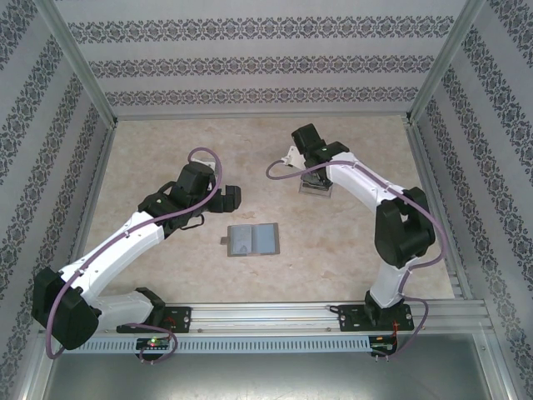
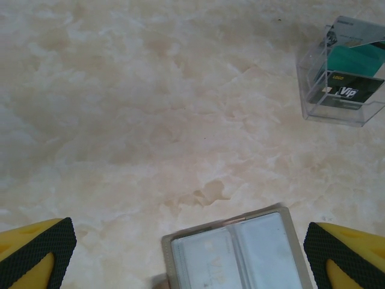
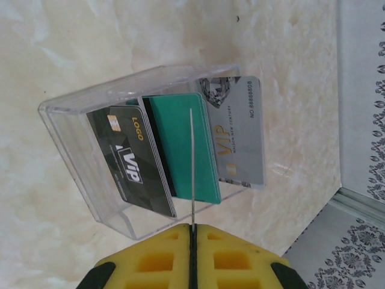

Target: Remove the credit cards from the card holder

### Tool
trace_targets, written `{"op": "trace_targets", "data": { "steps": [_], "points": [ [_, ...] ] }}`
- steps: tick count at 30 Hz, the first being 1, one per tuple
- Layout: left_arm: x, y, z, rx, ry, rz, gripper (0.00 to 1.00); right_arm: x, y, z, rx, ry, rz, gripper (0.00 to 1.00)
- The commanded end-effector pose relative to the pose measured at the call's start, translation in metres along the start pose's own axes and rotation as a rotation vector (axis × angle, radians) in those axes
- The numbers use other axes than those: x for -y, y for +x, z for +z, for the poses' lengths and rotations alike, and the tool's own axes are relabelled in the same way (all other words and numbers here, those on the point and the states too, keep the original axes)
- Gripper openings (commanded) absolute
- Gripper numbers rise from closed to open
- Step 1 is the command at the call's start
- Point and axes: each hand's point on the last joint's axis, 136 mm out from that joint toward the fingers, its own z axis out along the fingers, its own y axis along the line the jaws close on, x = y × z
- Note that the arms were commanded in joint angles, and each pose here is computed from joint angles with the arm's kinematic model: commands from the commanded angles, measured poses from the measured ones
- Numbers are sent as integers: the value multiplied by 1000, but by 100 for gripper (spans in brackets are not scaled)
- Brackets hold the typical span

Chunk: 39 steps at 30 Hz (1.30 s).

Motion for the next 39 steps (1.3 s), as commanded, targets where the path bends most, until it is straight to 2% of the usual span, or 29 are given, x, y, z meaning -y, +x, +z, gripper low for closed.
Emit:
{"op": "trace_targets", "data": {
  "steps": [1, 18, 22, 24, 32, 39],
  "points": [
    [-9, -4, -3, 27, -34, 14, 100, 7, -12, 4, 15, 25, -14, 0],
    [-14, 1, -3, 12, -51, 11, 100, 1, -1, 41, -41, -14, 19, 0],
    [-14, 2, -3, 7, -50, 9, 100, 5, 2, 46, -55, -4, 39, 8],
    [-14, 3, -4, 7, -50, 10, 100, 7, 3, 49, -63, 5, 52, 22],
    [-15, 4, -5, 7, -49, 6, 100, 51, 12, 49, -119, 164, 174, 18],
    [-14, 7, -6, -1, -40, -2, 100, 51, 14, 42, -95, 132, 266, 19]
  ]
}}
